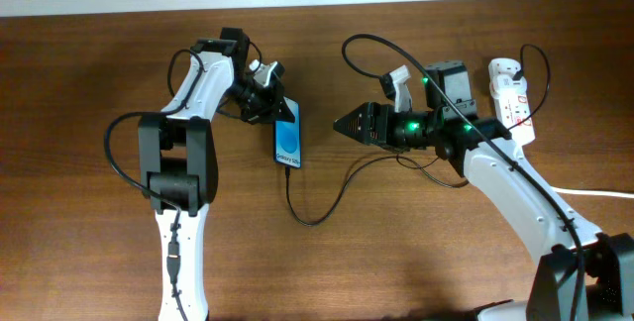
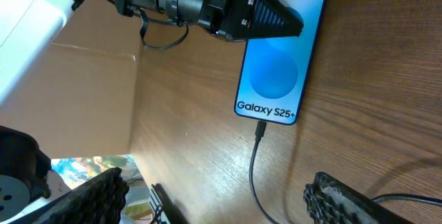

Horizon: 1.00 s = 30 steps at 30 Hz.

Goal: Plug charger to phone and switch on socket

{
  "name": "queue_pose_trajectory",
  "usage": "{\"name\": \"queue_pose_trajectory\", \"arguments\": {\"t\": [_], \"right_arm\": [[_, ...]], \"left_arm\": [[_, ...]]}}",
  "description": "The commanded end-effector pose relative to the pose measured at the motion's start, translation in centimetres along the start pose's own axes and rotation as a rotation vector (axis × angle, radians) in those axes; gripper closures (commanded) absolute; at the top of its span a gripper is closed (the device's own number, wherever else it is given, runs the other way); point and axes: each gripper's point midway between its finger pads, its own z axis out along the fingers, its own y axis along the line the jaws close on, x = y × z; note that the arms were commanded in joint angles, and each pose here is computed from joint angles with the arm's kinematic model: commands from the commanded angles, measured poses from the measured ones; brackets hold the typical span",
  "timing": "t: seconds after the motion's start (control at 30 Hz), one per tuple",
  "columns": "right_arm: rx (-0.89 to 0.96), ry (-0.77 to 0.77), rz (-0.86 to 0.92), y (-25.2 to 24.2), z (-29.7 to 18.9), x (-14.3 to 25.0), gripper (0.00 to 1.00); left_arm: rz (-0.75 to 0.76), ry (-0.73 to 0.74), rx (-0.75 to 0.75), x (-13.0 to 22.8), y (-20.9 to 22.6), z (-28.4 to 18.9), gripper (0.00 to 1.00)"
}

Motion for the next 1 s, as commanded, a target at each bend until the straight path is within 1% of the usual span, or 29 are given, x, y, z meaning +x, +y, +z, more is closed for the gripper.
{"name": "queue_pose_trajectory", "arguments": {"t": [0.0,0.03,0.07,0.1,0.13,0.23,0.3,0.43,0.5,0.6,0.7,0.8,0.97], "right_arm": [[-0.007,-0.026,-0.042,1.0,-0.7,-0.7,0.13],[-0.007,-0.026,-0.042,1.0,-0.7,-0.7,0.13],[-0.007,-0.026,-0.042,1.0,-0.7,-0.7,0.13],[-0.007,-0.026,-0.042,1.0,-0.7,-0.7,0.13],[-0.007,-0.026,-0.042,1.0,-0.7,-0.7,0.13],[-0.007,-0.026,-0.043,1.0,-0.7,-0.7,0.13],[-0.007,-0.026,-0.043,1.0,-0.7,-0.7,0.13],[-0.005,-0.024,-0.055,1.0,-0.7,-0.6,0.12],[-0.006,-0.024,-0.055,1.0,-0.7,-0.6,0.12],[-0.005,-0.024,-0.058,1.0,-0.7,-0.6,0.12],[-0.005,-0.023,-0.061,1.0,-0.7,-0.6,0.12],[-0.003,-0.020,-0.060,0.9,-0.7,-0.5,0.12],[0.005,-0.017,-0.080,0.7,-0.7,-0.4,0.12]], "left_arm": [[-0.005,-0.007,-0.040,-0.2,0.7,-0.1,0.84],[-0.004,-0.007,-0.040,-0.2,0.7,-0.1,0.78],[-0.004,-0.007,-0.040,-0.2,0.7,-0.1,0.75],[-0.004,-0.007,-0.040,-0.2,0.7,-0.1,0.69],[-0.004,-0.007,-0.040,-0.2,0.7,-0.1,0.68],[-0.004,-0.007,-0.040,-0.2,0.7,-0.1,0.64],[-0.036,-0.010,-0.074,-0.2,1.3,-0.1,0.66],[-0.052,-0.010,-0.109,-0.1,1.8,-0.1,0.63],[-0.136,-0.020,-0.191,-0.1,3.2,-0.4,0.58],[-0.146,-0.021,-0.222,0.0,3.7,-0.4,0.55],[-0.200,-0.023,-0.350,0.5,5.2,-0.6,0.50],[-0.192,-0.027,-0.404,0.5,5.4,-0.4,0.49],[-0.239,-0.040,-0.460,0.6,6.0,-1.2,0.49]]}}
